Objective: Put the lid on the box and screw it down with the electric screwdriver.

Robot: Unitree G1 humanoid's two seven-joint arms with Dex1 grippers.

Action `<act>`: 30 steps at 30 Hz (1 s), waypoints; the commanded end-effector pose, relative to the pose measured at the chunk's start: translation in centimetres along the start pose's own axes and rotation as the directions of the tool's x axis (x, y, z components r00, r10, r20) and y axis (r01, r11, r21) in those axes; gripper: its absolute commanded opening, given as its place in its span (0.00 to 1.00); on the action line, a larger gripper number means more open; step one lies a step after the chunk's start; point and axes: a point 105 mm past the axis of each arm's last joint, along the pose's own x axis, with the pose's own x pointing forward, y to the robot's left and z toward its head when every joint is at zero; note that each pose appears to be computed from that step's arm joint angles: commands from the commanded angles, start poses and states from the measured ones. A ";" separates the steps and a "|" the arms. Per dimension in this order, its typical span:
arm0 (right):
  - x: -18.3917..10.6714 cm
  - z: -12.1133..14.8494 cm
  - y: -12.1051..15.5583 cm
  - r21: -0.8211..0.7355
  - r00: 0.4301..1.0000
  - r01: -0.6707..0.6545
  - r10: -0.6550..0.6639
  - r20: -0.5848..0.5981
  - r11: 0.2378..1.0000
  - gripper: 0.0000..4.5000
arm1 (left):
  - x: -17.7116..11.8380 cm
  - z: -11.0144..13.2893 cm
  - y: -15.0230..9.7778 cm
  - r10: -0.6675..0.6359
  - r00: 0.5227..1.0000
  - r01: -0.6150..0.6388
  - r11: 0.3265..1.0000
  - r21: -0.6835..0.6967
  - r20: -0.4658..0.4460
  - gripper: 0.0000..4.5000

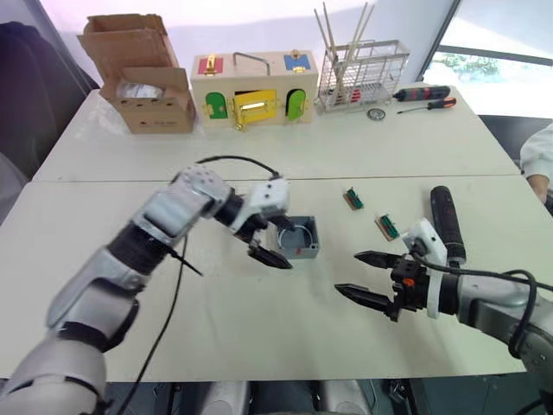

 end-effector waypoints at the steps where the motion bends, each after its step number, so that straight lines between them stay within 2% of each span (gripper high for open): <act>1: -0.3 1.1 0.3 -0.039 0.999 0.029 -0.027 0.046 0.999 1.00 | 0.0 0.8 0.6 0.014 1.000 -0.013 0.998 0.069 -0.016 1.00; 5: -0.1 1.0 0.4 -0.038 0.997 0.043 -0.041 0.058 0.998 1.00 | 1.4 0.1 0.9 -0.002 0.998 0.006 0.997 0.077 -0.055 1.00; 6: 0.0 1.1 0.3 -0.039 0.997 0.049 -0.046 0.063 0.998 1.00 | 1.8 -0.2 1.1 -0.001 0.998 0.007 0.997 0.079 -0.069 0.88; 7: 0.0 1.2 0.3 -0.041 0.996 0.055 -0.052 0.070 0.998 1.00 | 2.1 -0.5 1.3 0.003 0.997 0.003 0.996 0.086 -0.076 0.82; 14: 0.1 1.4 0.1 -0.037 0.993 0.081 -0.077 0.090 0.996 1.00 | 2.9 -0.4 1.9 -0.006 0.998 0.011 0.996 0.089 -0.062 0.04; 19: 0.4 1.3 0.3 -0.022 0.992 0.081 -0.078 0.097 0.996 1.00 | 2.6 -0.1 1.9 -0.019 0.998 0.026 0.993 0.115 -0.066 0.02; 23: 0.5 1.2 0.3 -0.018 0.992 0.083 -0.081 0.098 0.996 1.00 | 2.1 0.8 1.9 -0.036 0.998 0.046 0.977 0.208 -0.052 0.02; 27: 0.8 0.5 1.1 -0.015 0.995 0.058 -0.057 0.077 0.998 1.00 | 1.1 0.7 1.0 -0.147 0.983 0.173 0.941 0.291 -0.112 0.02; 30: 0.9 0.4 1.5 -0.012 0.995 0.062 -0.061 0.081 0.998 1.00 | 0.8 0.9 0.7 -0.186 0.975 0.219 0.912 0.347 -0.125 0.02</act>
